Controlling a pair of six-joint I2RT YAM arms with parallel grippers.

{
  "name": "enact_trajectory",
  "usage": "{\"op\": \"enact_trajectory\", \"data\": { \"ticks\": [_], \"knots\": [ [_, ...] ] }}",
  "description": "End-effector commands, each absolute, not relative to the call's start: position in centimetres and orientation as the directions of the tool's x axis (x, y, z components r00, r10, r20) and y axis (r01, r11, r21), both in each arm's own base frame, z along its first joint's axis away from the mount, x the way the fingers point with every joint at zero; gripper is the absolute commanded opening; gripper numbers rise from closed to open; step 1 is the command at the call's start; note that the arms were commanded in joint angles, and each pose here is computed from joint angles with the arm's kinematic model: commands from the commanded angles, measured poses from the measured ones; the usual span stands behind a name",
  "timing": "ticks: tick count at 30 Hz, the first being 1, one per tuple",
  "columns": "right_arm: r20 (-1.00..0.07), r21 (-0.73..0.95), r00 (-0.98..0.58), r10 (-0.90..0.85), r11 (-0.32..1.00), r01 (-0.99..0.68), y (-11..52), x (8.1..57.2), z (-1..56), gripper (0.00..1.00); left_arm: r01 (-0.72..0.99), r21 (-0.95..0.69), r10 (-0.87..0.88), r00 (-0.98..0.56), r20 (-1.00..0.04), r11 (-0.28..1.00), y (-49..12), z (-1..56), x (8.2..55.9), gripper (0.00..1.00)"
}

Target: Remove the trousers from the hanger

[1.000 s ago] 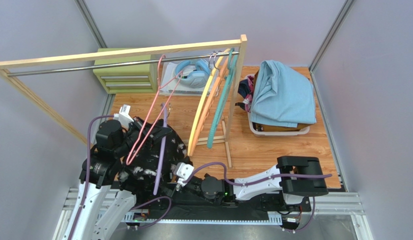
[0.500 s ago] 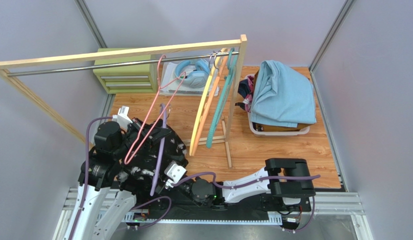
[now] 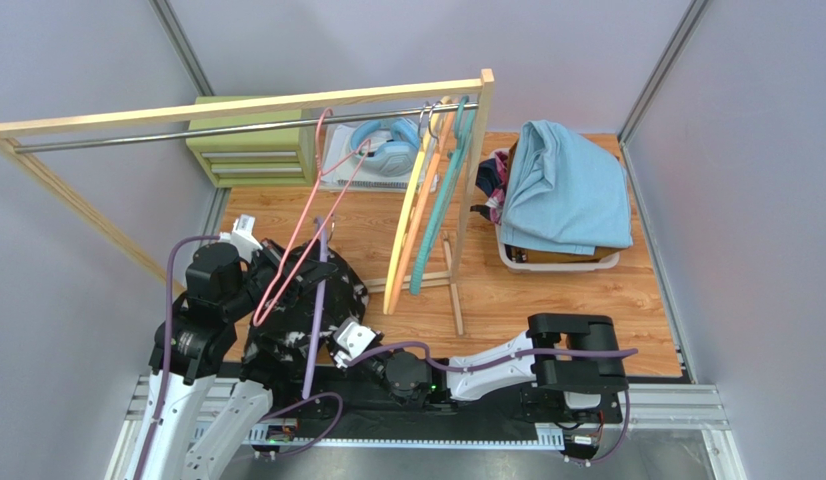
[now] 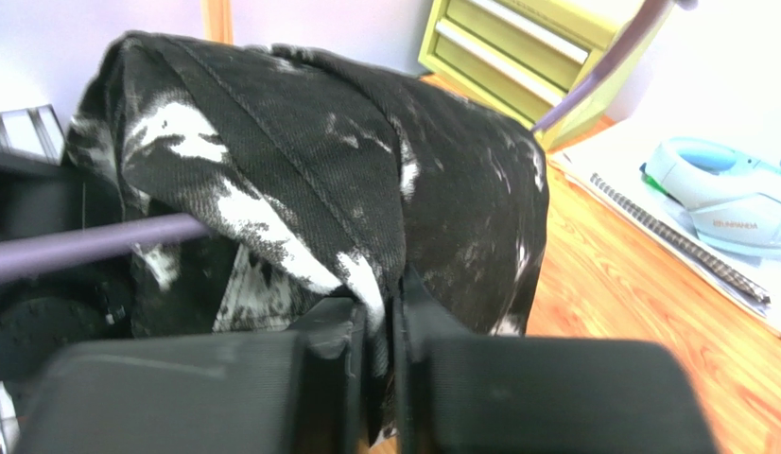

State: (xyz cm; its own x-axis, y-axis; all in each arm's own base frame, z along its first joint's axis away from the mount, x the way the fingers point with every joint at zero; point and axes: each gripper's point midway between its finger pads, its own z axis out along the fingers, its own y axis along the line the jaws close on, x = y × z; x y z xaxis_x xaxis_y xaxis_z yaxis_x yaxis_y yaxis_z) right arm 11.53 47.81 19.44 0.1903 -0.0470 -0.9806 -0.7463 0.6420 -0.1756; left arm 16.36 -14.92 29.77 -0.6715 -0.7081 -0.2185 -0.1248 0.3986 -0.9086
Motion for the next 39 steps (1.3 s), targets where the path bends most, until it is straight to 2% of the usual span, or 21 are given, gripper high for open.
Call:
{"op": "enact_trajectory", "data": {
  "ticks": [1, 6, 11, 17, 24, 27, 28, 31, 39],
  "knots": [
    [-0.985, -0.125, 0.175, 0.009, 0.666, -0.736, 46.0, 12.0, 21.9, 0.00, -0.003, -0.862, -0.676, -0.622, -0.396, 0.507, -13.6, 33.0, 16.4, 0.00],
    [-0.999, -0.004, 0.035, 0.028, 0.724, -0.690, 43.0, 12.6, 21.5, 0.00, 0.010, -0.759, -0.634, -0.543, -0.551, 0.651, -11.2, 32.9, 17.0, 0.00],
    [-0.978, 0.207, -0.107, 0.179, 0.781, -0.589, 39.1, 13.3, 23.0, 0.00, -0.018, -0.771, -0.674, -0.498, -0.545, 0.637, -10.5, 30.9, 17.4, 0.00],
    [-0.962, 0.271, -0.107, 0.250, 0.841, -0.469, 34.5, 14.1, 23.6, 0.00, -0.056, -0.794, -0.734, -0.423, -0.531, 0.606, -9.3, 29.4, 17.2, 0.00],
    [-0.967, 0.242, -0.071, 0.244, 0.796, -0.554, 34.3, 13.4, 24.8, 0.00, -0.070, -0.803, -0.739, -0.446, -0.505, 0.591, -9.7, 27.8, 17.1, 0.00],
    [-0.973, 0.193, -0.039, 0.226, 0.715, -0.672, 35.7, 12.1, 26.7, 0.00, -0.083, -0.801, -0.740, -0.449, -0.501, 0.593, -9.6, 27.2, 17.1, 0.00],
    [-0.978, 0.158, -0.034, 0.206, 0.622, -0.767, 37.4, 10.5, 27.4, 0.00, -0.083, -0.800, -0.738, -0.453, -0.501, 0.594, -9.6, 27.1, 17.1, 0.00],
    [-0.992, 0.036, 0.037, 0.117, 0.563, -0.826, 39.2, 9.2, 28.8, 0.00, -0.090, -0.799, -0.731, -0.476, -0.490, 0.594, -9.9, 26.5, 17.1, 0.00],
    [-0.988, -0.038, 0.122, 0.095, 0.618, -0.785, 39.7, 10.4, 34.1, 0.00, -0.133, -0.787, -0.738, -0.469, -0.486, 0.603, -9.3, 25.3, 16.8, 0.00]
  ]
}}
